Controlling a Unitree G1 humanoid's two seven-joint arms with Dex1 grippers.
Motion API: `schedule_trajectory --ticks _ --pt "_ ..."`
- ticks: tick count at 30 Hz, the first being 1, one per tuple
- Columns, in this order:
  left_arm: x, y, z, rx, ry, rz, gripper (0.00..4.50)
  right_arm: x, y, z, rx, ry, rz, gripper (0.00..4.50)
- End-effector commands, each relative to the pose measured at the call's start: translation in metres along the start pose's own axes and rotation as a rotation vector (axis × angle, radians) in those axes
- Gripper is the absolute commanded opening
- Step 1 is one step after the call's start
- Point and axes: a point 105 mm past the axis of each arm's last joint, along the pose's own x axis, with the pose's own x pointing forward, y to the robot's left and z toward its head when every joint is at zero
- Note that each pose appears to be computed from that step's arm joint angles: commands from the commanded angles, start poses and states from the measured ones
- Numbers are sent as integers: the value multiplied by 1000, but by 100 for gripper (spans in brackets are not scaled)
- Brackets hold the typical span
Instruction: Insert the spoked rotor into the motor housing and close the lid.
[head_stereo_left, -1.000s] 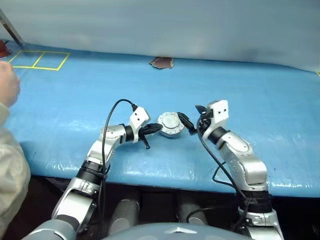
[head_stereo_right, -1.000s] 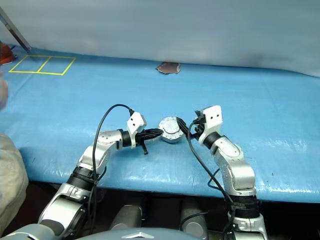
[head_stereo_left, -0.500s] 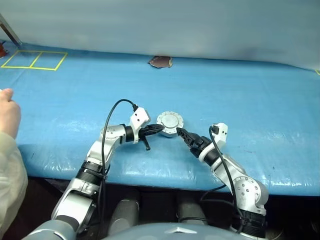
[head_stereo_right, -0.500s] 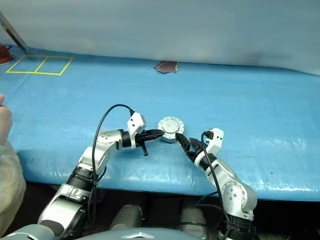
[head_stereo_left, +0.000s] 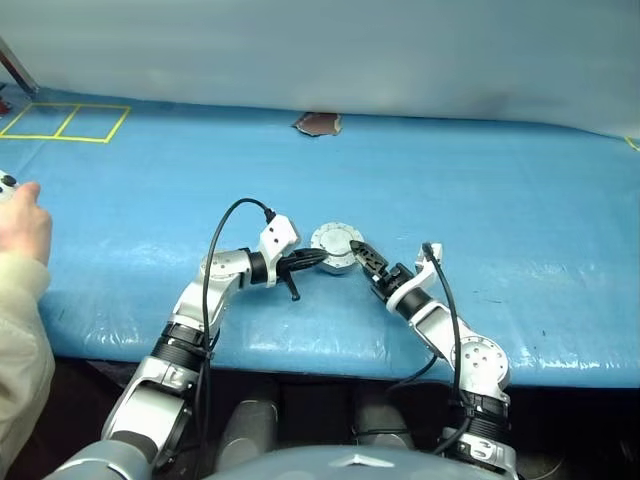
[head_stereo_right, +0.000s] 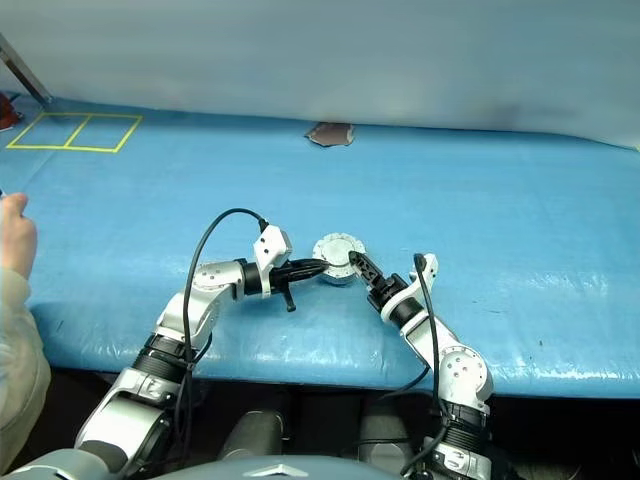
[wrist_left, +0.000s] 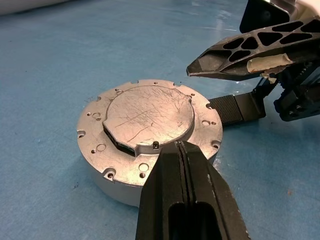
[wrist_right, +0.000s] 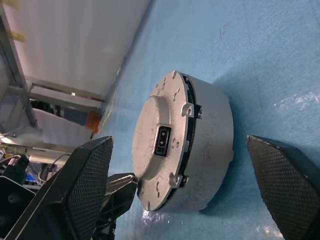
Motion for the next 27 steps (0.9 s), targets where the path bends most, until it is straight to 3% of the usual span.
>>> schedule_trajectory --ticks 1,11,23,27 --pt "-2 1 6 36 -19 6 0 3 4 -2 38 -6 18 409" --pt "-3 2 5 38 -17 15 0 2 2 -7 28 19 8 133" --pt "-4 6 6 33 -21 34 0 3 2 -9 -7 29 -5 131" --pt "-9 13 19 -42 -109 67 0 2 9 -1 54 -29 51 131"
